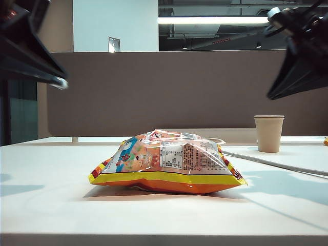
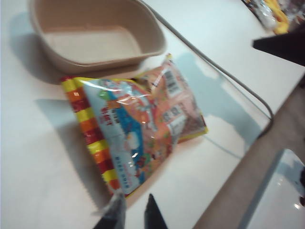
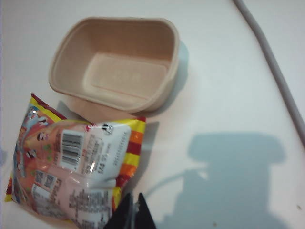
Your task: Pick up a bag of chips and put them in the box.
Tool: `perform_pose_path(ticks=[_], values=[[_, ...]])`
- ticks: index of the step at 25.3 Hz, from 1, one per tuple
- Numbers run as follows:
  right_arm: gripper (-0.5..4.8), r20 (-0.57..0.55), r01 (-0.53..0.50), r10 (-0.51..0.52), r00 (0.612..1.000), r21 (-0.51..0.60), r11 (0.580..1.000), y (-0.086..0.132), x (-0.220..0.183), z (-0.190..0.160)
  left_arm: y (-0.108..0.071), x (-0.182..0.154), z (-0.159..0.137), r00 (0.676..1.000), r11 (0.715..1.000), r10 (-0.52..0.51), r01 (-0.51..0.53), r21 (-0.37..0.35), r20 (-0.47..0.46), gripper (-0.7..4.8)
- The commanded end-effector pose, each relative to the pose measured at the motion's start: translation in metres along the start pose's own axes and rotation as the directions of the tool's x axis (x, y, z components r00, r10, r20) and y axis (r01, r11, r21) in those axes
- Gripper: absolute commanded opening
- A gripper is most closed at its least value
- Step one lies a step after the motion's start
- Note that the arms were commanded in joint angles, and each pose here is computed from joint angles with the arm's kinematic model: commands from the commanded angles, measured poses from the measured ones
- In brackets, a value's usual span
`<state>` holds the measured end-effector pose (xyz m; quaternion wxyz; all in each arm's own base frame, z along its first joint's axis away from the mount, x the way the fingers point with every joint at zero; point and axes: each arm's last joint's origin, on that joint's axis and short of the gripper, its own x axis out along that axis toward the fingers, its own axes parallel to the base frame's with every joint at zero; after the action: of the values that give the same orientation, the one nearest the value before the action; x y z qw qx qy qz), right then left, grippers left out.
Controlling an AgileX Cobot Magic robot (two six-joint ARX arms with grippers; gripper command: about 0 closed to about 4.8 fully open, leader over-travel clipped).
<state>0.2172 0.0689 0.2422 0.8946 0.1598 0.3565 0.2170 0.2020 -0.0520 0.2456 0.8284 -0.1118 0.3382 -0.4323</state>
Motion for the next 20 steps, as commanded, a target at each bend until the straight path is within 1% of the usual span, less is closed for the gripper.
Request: perform_pose_path(ticks=[1, 7, 9, 16, 17, 18, 20], values=[[0.13, 0.026, -0.056, 0.057, 0.998, -0.020, 0.998, 0.003, 0.008, 0.005, 0.005, 0.013, 0.004, 0.994, 0.993, -0.111, 0.111, 0.035, -0.002, 0.59], [0.14, -0.029, -0.131, 0.131, 0.991, -0.009, 0.991, 0.001, 0.022, 0.003, 0.016, 0.040, 0.002, 0.988, 0.988, -0.149, 0.151, 0.032, -0.045, 0.62], [0.14, -0.052, -0.176, 0.176, 0.983, -0.004, 0.984, 0.000, 0.027, 0.002, 0.021, 0.046, 0.002, 0.985, 0.986, -0.164, 0.165, 0.023, -0.049, 0.62], [0.14, -0.103, -0.252, 0.252, 0.962, 0.015, 0.968, -0.004, 0.043, -0.001, 0.040, 0.065, -0.003, 0.985, 0.987, -0.161, 0.160, -0.033, -0.064, 0.64], [0.14, -0.107, -0.250, 0.251, 0.962, 0.017, 0.968, -0.005, 0.045, -0.001, 0.042, 0.068, -0.004, 0.984, 0.986, -0.163, 0.160, -0.042, -0.066, 0.76], [0.14, -0.111, -0.248, 0.249, 0.962, 0.019, 0.969, -0.006, 0.046, -0.002, 0.044, 0.070, -0.005, 0.984, 0.986, -0.163, 0.160, -0.049, -0.067, 1.00], [0.14, -0.118, -0.246, 0.247, 0.962, 0.021, 0.969, -0.006, 0.048, -0.003, 0.048, 0.074, -0.007, 0.984, 0.985, -0.163, 0.158, -0.069, -0.073, 1.63]])
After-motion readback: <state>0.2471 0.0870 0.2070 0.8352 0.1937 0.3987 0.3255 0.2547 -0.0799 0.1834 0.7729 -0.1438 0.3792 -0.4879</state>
